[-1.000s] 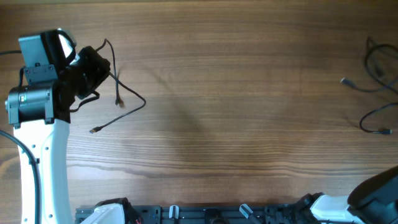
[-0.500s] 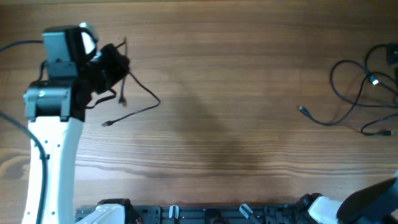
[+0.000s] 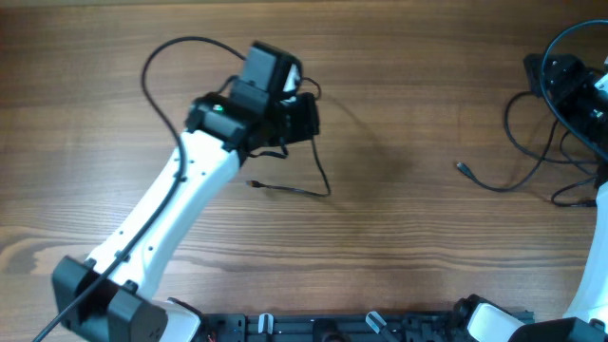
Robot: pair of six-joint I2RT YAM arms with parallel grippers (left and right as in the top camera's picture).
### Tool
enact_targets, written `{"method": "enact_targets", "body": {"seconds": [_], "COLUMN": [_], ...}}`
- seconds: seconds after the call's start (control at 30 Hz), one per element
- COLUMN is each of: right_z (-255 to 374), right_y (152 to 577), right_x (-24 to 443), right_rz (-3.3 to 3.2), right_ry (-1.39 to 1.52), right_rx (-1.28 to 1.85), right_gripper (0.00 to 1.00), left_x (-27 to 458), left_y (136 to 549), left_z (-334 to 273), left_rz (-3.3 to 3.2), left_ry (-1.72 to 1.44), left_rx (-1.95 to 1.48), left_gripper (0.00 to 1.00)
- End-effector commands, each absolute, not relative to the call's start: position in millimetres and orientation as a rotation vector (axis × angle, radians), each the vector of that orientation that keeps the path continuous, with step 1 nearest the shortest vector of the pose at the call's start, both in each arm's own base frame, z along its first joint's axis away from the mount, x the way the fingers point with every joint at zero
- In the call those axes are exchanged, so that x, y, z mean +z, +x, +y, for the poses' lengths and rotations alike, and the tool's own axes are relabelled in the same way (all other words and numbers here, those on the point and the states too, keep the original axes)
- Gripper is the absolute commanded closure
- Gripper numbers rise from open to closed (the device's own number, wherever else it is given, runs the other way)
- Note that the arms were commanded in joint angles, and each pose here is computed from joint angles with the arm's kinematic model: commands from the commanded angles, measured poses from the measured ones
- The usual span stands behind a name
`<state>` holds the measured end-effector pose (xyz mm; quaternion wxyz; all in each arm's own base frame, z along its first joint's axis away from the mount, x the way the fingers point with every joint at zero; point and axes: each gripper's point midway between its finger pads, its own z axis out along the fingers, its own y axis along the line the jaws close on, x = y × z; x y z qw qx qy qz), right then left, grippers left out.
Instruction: Untangle cables
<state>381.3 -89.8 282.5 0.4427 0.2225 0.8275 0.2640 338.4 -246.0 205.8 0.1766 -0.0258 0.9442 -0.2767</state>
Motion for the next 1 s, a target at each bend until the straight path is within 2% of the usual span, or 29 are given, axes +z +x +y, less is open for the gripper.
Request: {"method": "enact_targets", "body": {"seconds": [0.0,0.1,0.23,0.27,0.3,0.57,0.8,0.97], "right_z": [-84.6,-82.5,-79.6,-79.0,-78.5,-43.3,20.5,47.0], "right_y": [379.5,376.7,372.5,371.3,370.6,371.1,360.6,371.5], "right_x": [295.0,290.4,284.1,282.5,281.5,256.0,182.8,134.0], "right_rz": [2.043,2.065,2.097,2.104,2.109,2.244,2.595,2.735], "right_ry": [0.5,0.488,0.484,0.49,0.492,0.369,0.238,0.11], "right_rx": [0.649,0.645,0.647,0.65,0.653,0.634,0.519,0.329], "right_gripper": [0.04,0.04,0.04,0.04,0.04,0.04,0.04,0.04], "left_x": [200.7,206.3,217.9,222.8,228.2,252.5,224.5,220.8], "left_y": [329.6,334.0,347.8,351.0,353.9,370.5,367.5,365.0], "left_z": [-270.7,-276.0,-262.3,-255.8,-249.6,-181.0,-109.2,-101.5], "left_rz": [2.683,2.644,2.596,2.581,2.561,2.491,2.586,2.605], "left_ry": [0.015,0.04,-0.005,-0.015,-0.016,-0.214,-0.464,-0.43], "left_rx": [-0.812,-0.83,-0.834,-0.831,-0.826,-0.759,-0.529,-0.484], "left_gripper": [0.72,0.43,0.14,0.03,0.0,0.04,0.04,0.04]}}
